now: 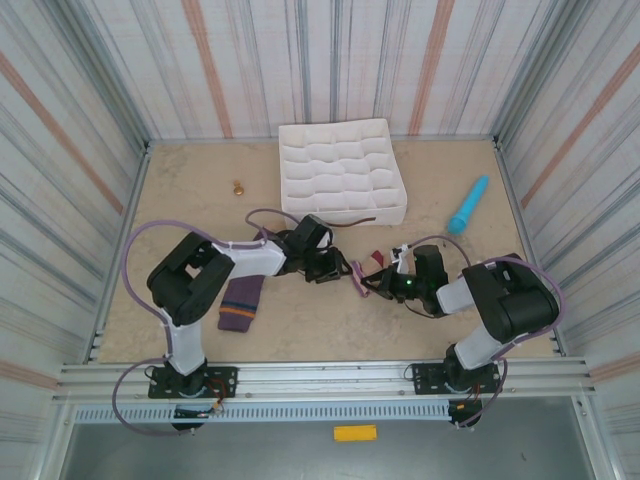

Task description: Roll the socks

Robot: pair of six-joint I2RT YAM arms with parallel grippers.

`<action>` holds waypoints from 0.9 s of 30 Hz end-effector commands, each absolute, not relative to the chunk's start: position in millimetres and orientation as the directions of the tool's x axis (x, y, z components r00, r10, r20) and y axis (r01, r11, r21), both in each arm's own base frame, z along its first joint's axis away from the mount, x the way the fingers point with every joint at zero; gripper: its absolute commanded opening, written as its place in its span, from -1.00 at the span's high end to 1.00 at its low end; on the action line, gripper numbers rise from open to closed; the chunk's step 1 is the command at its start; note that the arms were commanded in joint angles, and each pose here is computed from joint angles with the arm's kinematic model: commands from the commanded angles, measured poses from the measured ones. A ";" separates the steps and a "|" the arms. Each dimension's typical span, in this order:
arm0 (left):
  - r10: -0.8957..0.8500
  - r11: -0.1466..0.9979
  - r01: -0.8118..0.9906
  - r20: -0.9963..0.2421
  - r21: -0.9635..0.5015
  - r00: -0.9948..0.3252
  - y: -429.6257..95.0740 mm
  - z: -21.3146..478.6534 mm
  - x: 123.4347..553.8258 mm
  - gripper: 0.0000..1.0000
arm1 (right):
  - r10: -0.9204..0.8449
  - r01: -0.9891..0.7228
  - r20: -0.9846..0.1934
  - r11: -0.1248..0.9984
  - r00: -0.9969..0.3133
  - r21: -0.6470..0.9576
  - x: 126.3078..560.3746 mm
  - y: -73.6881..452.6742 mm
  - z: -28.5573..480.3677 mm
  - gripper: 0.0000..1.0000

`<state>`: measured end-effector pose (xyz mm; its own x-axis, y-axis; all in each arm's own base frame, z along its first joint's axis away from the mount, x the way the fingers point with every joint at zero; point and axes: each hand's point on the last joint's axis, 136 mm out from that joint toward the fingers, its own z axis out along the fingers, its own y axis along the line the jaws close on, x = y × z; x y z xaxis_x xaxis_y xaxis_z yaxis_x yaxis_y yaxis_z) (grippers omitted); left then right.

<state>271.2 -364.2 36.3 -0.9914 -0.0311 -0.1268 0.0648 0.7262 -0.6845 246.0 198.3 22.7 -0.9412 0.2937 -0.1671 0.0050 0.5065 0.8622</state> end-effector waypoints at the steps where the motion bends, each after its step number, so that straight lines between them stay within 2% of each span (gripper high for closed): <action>1: -0.035 0.721 0.078 -0.148 -0.688 -0.988 -377.3 36.2 275.7 0.11 | 0.388 0.271 0.012 0.621 -0.921 0.736 218.1 167.1 -34.4 1.00; 12: -0.037 0.753 0.038 -0.099 -0.656 -0.994 -383.9 7.8 270.3 0.20 | 0.412 0.298 0.027 0.610 -0.911 0.734 217.9 161.6 -37.1 1.00; 18: -0.068 0.770 0.022 -0.116 -0.638 -0.991 -381.2 0.3 275.6 0.27 | 0.392 0.270 0.026 0.582 -0.920 0.767 222.6 168.7 -33.7 1.00; 24: -0.094 0.782 0.016 -0.144 -0.622 -0.985 -380.5 -2.8 283.7 0.52 | 0.379 0.262 0.038 0.558 -0.924 0.787 223.1 173.3 -33.4 1.00; 27: -0.091 0.792 0.027 -0.162 -0.611 -0.983 -378.9 -2.1 286.7 0.76 | 0.377 0.266 0.044 0.559 -0.925 0.785 223.0 173.6 -34.4 1.00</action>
